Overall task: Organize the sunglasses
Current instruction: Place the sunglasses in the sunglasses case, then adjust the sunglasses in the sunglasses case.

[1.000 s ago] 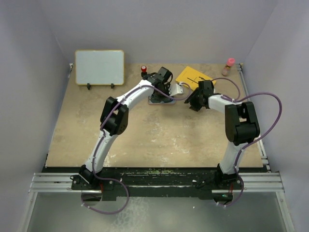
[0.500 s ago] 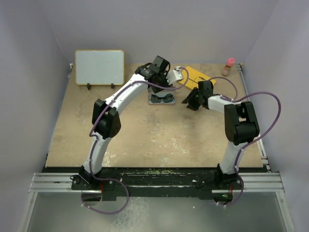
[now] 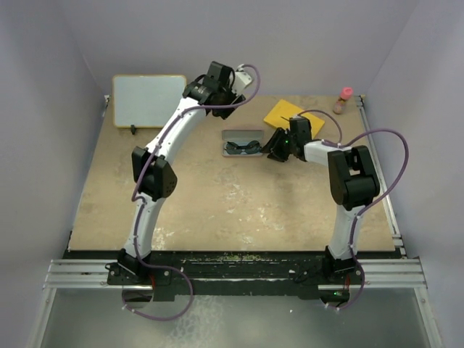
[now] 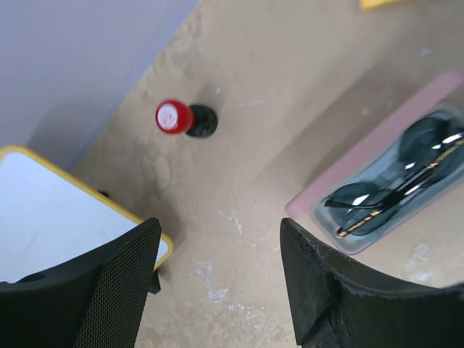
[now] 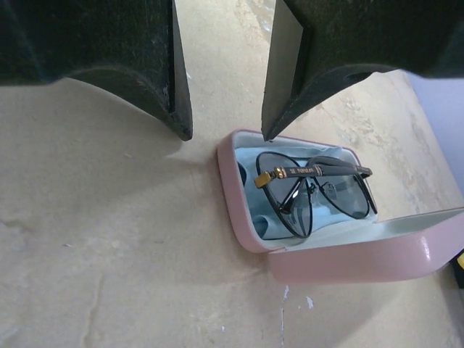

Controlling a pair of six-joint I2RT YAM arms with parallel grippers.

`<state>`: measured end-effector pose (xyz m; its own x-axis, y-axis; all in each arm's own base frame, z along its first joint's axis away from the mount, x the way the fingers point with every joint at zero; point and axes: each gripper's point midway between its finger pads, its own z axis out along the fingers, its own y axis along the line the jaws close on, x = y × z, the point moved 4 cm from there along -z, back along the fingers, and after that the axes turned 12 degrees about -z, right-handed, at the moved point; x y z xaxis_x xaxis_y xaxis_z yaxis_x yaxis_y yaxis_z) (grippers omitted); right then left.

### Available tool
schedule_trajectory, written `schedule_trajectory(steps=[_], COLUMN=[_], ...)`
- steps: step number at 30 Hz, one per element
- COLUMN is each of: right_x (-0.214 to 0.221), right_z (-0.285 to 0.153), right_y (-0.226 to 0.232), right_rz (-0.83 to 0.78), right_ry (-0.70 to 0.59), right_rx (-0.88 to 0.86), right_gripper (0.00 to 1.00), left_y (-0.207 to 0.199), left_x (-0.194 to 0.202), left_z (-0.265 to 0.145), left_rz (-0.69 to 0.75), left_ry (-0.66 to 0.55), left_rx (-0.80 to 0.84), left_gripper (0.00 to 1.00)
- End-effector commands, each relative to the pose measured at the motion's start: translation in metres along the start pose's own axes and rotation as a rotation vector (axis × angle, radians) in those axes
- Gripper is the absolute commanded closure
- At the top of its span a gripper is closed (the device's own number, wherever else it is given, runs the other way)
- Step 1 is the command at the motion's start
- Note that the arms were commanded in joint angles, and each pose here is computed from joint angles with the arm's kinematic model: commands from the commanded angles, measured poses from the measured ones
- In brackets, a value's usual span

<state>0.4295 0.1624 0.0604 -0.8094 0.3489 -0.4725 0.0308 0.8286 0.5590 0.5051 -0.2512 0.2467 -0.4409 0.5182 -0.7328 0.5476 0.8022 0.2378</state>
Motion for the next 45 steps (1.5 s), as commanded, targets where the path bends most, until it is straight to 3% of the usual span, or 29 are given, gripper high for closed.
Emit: schedule_trajectory(steps=[1,12,27,45], right_x=[-0.008,-0.002,-0.015,-0.012], right_z=[0.003,0.009,0.022,-0.008], right_y=[0.009,0.005,0.017,0.030], right_rz=[-0.069,-0.043,-0.118,-0.120], right_ry=[0.021,0.060,0.106,0.068], right_rx=[-0.022,-0.004,0.079,0.034], right_gripper=[0.53,0.66,0.68,0.68], left_y=[0.030,0.030,0.025,-0.009], left_x=[0.014,-0.004,-0.014,-0.005], left_z=[0.015,0.025,0.028,0.058], left_rz=[-0.134,-0.130,-0.105,-0.019], left_ry=[0.020,-0.094,-0.152,-0.136], left_rx=[-0.059,-0.011,0.030,0.103], left_gripper=[0.29,0.28,0.28,0.28])
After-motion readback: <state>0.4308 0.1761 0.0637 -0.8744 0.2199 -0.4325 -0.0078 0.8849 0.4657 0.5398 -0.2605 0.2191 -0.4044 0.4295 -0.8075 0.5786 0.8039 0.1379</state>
